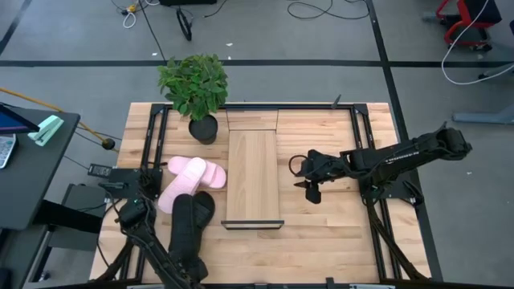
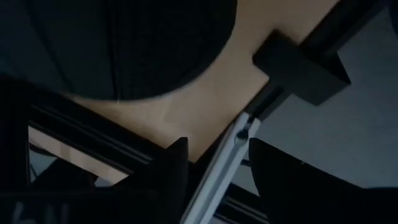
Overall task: Pick and place slides into the shelf
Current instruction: Put the bottom black slipper on the shelf
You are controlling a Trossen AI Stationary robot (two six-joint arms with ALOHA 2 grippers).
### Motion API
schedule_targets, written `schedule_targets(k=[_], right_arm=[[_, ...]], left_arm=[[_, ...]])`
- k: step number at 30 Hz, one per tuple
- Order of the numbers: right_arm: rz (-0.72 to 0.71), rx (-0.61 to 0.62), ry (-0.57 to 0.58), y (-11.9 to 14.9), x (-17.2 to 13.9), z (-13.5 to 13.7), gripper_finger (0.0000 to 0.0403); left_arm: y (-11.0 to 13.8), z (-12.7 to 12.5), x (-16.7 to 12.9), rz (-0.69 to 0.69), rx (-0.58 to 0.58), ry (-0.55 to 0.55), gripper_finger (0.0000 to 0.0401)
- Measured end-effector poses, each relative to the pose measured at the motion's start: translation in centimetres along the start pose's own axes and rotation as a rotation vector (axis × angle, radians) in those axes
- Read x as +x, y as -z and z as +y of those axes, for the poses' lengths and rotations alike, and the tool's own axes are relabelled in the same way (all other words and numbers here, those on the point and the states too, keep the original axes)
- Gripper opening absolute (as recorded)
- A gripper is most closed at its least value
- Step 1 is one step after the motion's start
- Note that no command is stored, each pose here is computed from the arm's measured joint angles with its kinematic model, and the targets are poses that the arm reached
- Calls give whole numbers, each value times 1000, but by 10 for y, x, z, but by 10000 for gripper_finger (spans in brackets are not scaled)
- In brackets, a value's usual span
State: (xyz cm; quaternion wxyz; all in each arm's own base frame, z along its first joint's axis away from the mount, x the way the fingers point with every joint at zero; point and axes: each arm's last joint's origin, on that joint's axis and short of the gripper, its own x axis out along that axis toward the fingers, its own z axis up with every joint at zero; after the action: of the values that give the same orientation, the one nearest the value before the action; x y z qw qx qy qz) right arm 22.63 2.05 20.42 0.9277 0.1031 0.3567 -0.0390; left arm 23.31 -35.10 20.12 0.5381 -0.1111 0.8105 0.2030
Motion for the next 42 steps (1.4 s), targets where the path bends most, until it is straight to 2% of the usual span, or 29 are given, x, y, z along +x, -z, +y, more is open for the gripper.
schedule_targets(k=[2,5,10,15,22,28,31,38,42], right_arm=[[-29,-11,-19,-2,0,4,172],[-79,-26,-39,-7,-1,7,172],[-173,-20,-84,-16,-2,10,172],[-296,10,-191,-29,-6,16,172],[-350,88,-283,-48,-15,23,172],[-348,71,-307,-53,-18,25,172],[-339,58,-301,-52,-18,24,172],[-340,37,-295,-51,-18,24,172],[-328,36,-292,-50,-17,24,172]], left_arm=[[8,4,-8,-50,-15,15,163],[19,14,-23,-199,-54,43,150],[36,34,-52,-591,-119,117,129],[43,49,-74,-956,-138,165,113],[41,52,-85,-1332,-121,120,88],[40,54,-86,-1650,-115,45,53],[43,64,-82,-1811,-134,47,35],[38,99,-60,-1871,-235,172,5],[37,114,-53,-1826,-255,182,8]])
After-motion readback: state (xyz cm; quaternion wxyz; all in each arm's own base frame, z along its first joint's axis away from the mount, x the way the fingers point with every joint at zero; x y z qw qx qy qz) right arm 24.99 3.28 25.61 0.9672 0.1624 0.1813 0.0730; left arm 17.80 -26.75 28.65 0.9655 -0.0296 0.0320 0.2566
